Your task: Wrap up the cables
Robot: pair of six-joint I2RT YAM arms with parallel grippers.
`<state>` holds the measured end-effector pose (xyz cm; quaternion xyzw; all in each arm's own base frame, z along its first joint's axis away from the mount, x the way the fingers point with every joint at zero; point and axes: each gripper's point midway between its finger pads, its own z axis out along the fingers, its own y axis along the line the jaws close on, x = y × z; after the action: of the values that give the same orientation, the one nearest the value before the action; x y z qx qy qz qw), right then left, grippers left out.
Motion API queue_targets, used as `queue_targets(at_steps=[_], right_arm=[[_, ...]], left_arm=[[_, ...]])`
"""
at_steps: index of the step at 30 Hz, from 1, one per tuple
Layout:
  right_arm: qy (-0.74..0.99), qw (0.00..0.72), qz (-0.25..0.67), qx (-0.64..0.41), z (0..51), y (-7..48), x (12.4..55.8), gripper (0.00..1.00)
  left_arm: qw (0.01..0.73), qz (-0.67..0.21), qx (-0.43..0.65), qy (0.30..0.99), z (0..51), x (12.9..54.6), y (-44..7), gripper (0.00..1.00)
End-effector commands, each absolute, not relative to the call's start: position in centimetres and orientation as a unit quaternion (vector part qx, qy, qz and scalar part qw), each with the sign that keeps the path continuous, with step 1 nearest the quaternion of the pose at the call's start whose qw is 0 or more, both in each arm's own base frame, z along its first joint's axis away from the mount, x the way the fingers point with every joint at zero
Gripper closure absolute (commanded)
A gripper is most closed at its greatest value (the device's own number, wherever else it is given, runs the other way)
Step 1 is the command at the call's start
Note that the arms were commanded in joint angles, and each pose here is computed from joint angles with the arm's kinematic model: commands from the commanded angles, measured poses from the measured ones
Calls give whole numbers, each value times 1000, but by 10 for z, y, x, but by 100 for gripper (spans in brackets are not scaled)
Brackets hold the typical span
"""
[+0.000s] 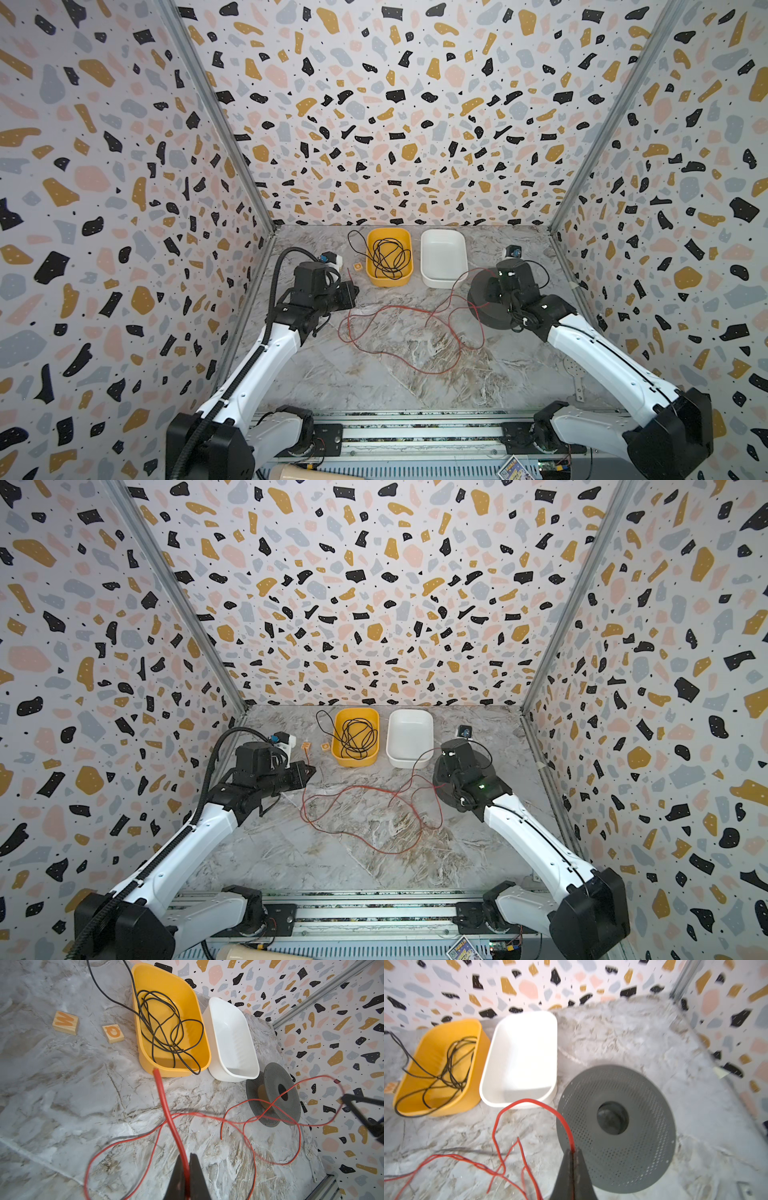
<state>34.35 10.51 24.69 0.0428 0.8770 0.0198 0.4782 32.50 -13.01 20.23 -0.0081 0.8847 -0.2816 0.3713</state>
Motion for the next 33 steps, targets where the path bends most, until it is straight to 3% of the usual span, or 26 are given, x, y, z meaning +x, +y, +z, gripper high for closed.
queue_targets(at_steps=[1,9,16,21,33], right_arm=[[872,488,-40,10,285,85,336,100],[838,544,-33,-22,367,92,344,100],[827,558,-69,-30,399,82,343,100],[825,554,-110,-12,403,62,335,100],[837,514,-148,120,375,-43,311,100]], left_arm=[[394,-277,4,876,221,330,-130,100],[393,-271,12,879,223,330,-131,100],[412,-155,-30,897,233,336,-89,100],[428,-106,-48,896,257,336,-70,100],[476,48,-97,873,335,327,-11,100]])
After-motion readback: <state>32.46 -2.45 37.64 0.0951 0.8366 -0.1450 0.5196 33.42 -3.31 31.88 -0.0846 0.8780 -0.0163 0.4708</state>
